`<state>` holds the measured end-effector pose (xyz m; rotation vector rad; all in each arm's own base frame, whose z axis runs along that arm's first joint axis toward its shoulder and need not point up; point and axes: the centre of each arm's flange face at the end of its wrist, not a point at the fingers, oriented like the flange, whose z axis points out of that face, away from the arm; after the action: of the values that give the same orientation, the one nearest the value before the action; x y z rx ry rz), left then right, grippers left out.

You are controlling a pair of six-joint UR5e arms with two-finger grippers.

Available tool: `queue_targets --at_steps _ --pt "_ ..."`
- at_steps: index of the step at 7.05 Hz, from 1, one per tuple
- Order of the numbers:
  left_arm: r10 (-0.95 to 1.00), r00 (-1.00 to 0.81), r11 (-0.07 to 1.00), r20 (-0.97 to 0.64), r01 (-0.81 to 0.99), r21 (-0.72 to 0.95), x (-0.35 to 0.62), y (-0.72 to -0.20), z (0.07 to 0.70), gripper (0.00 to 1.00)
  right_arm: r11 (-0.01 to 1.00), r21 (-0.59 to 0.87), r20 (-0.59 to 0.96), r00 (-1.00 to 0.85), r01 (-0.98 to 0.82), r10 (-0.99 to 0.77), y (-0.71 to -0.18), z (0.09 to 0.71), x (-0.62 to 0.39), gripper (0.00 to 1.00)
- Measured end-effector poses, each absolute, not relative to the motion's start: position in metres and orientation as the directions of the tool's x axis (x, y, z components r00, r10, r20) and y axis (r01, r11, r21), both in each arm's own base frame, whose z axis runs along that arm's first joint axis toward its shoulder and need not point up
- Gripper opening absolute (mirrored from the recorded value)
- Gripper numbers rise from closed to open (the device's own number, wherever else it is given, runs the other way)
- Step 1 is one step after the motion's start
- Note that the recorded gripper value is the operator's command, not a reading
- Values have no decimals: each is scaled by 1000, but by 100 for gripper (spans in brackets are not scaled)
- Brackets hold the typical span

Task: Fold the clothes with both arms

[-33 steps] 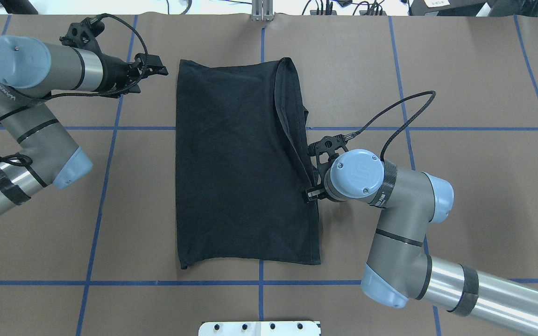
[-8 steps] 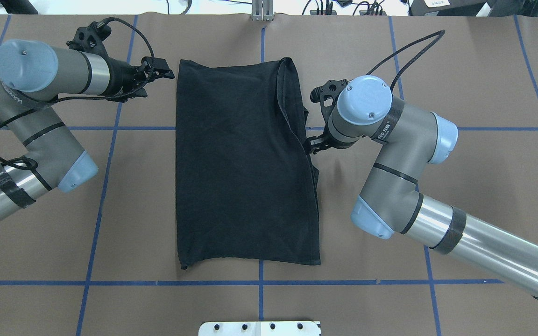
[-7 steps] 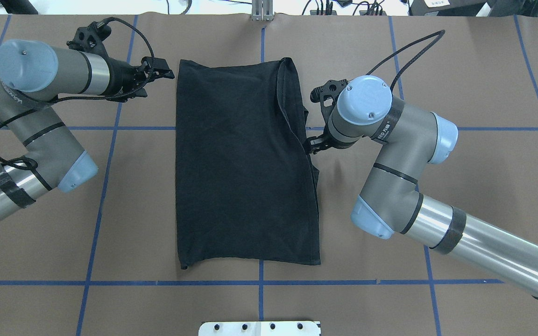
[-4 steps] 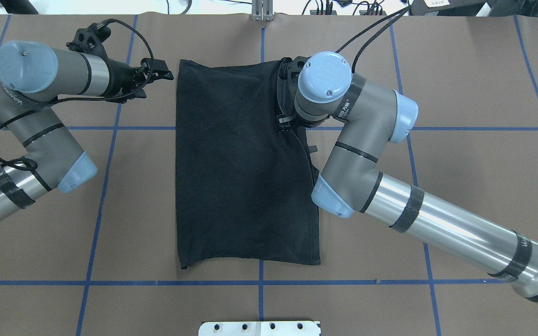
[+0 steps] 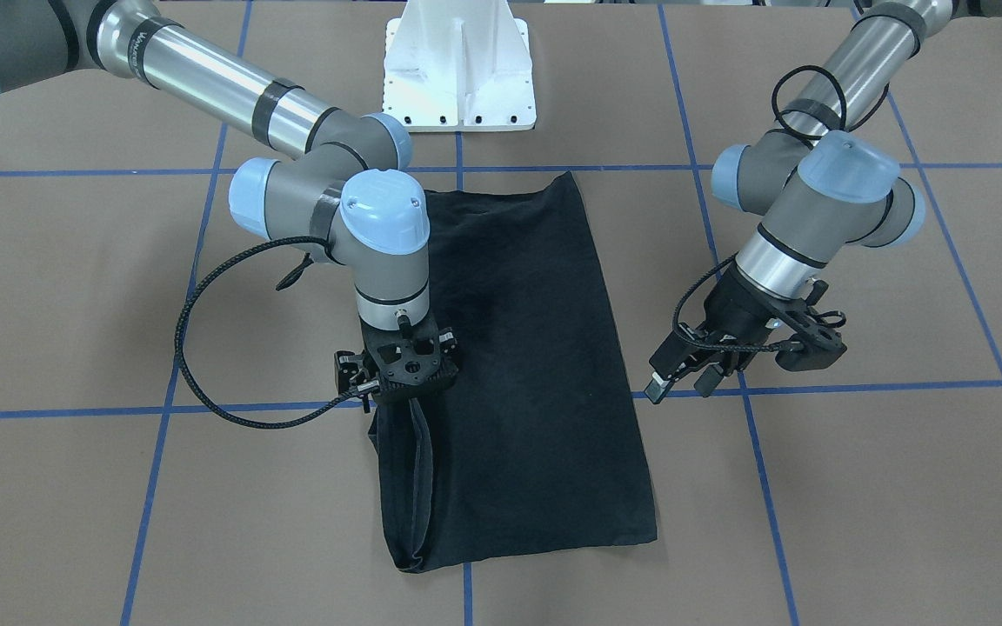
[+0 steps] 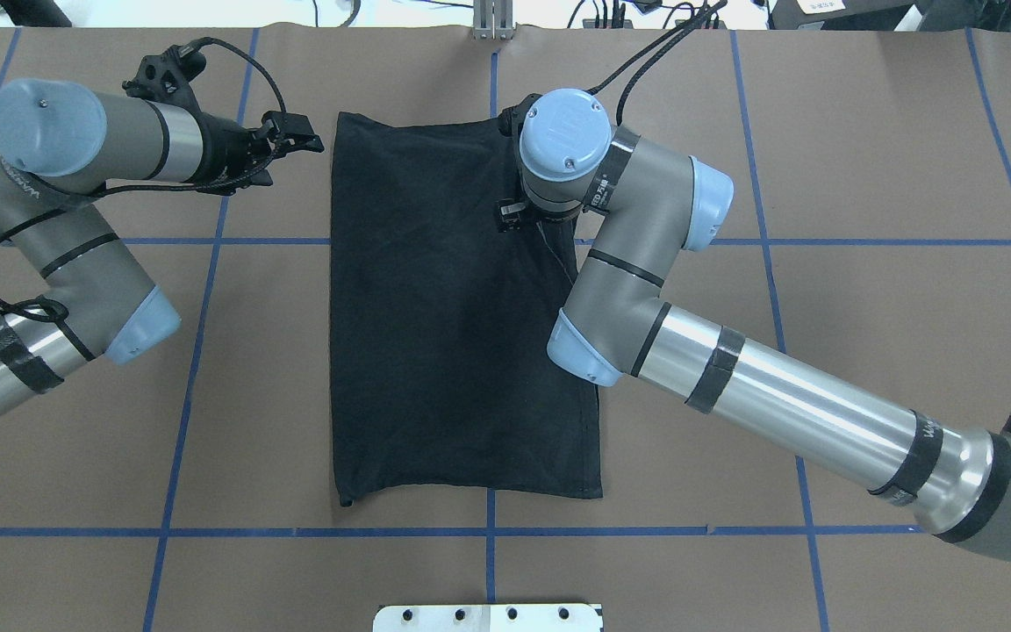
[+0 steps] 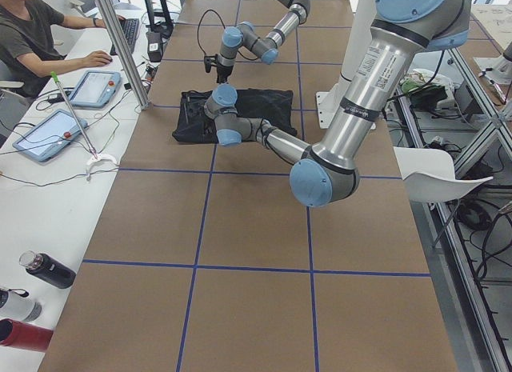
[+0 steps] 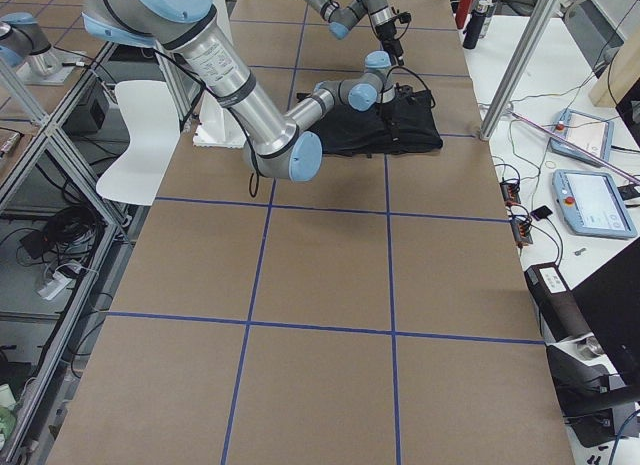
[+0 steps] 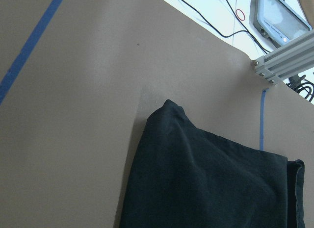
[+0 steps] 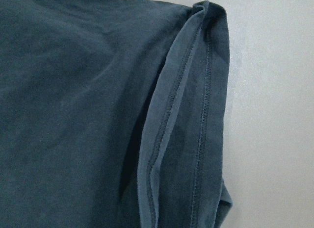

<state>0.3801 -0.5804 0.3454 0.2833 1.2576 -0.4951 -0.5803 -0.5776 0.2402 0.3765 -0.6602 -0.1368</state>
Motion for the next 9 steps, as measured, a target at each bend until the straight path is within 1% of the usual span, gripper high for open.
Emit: queue_targets --at_steps 7,9 --pt "-200 222 861 -954 504 -63 381 -580 345 100 933 359 551 805 8 -219 -591 276 -576 100" --pt "-198 219 862 -956 504 -63 381 -581 341 100 939 343 537 818 11 -206 -595 299 -567 100"
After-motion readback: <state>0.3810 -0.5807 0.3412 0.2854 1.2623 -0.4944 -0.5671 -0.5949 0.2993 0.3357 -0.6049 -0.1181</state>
